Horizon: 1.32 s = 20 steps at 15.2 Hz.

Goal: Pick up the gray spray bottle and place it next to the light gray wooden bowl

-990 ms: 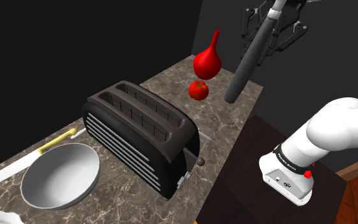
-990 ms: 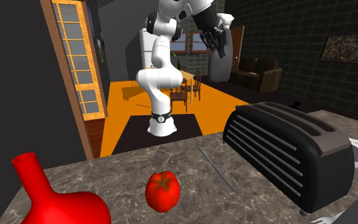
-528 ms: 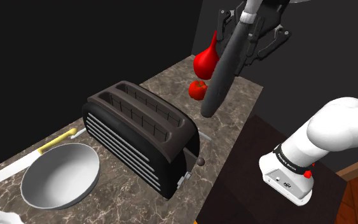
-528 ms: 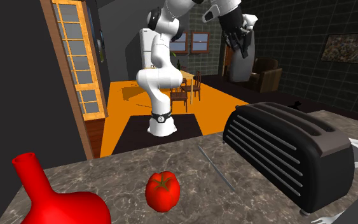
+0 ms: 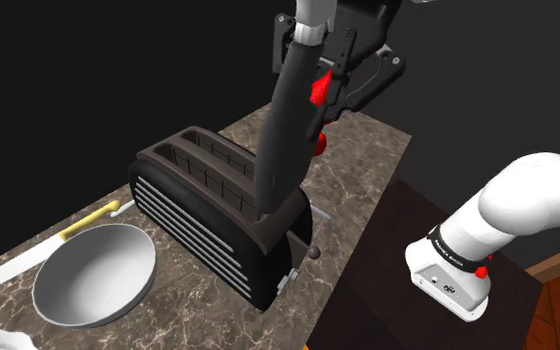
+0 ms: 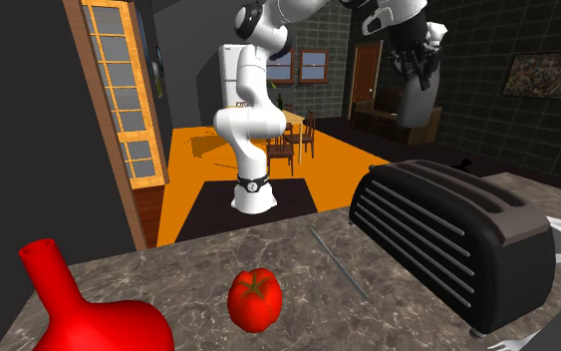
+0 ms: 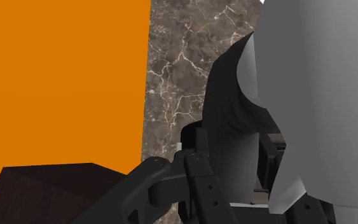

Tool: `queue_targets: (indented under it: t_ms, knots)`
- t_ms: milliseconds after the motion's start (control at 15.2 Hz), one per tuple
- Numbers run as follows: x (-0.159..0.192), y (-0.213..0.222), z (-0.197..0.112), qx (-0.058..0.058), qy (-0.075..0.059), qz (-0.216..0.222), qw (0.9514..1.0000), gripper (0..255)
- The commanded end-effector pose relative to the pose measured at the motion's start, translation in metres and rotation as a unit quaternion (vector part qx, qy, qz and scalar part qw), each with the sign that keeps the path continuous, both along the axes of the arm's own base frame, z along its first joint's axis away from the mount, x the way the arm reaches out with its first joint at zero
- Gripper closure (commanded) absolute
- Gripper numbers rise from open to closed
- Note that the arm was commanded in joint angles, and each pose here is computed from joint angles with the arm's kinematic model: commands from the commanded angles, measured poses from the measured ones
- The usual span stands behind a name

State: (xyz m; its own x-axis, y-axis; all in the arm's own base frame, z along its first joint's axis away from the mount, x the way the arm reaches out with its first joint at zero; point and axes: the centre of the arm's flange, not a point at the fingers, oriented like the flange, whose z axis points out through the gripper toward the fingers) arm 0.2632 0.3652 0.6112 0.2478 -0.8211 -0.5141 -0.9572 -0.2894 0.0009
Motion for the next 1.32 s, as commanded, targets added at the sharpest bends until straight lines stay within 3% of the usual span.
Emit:
queue_targets:
  t_ms: [0,462,1254]
  knots:
    - [-0.006,0.029,0.001,0.001,0.0,0.0,1.0,255]
    - [-0.008,0.121,0.002,0.001,0.0,0.0,1.0,255]
    - [-0.008,0.121,-0.062,0.001,0.0,0.0,1.0,255]
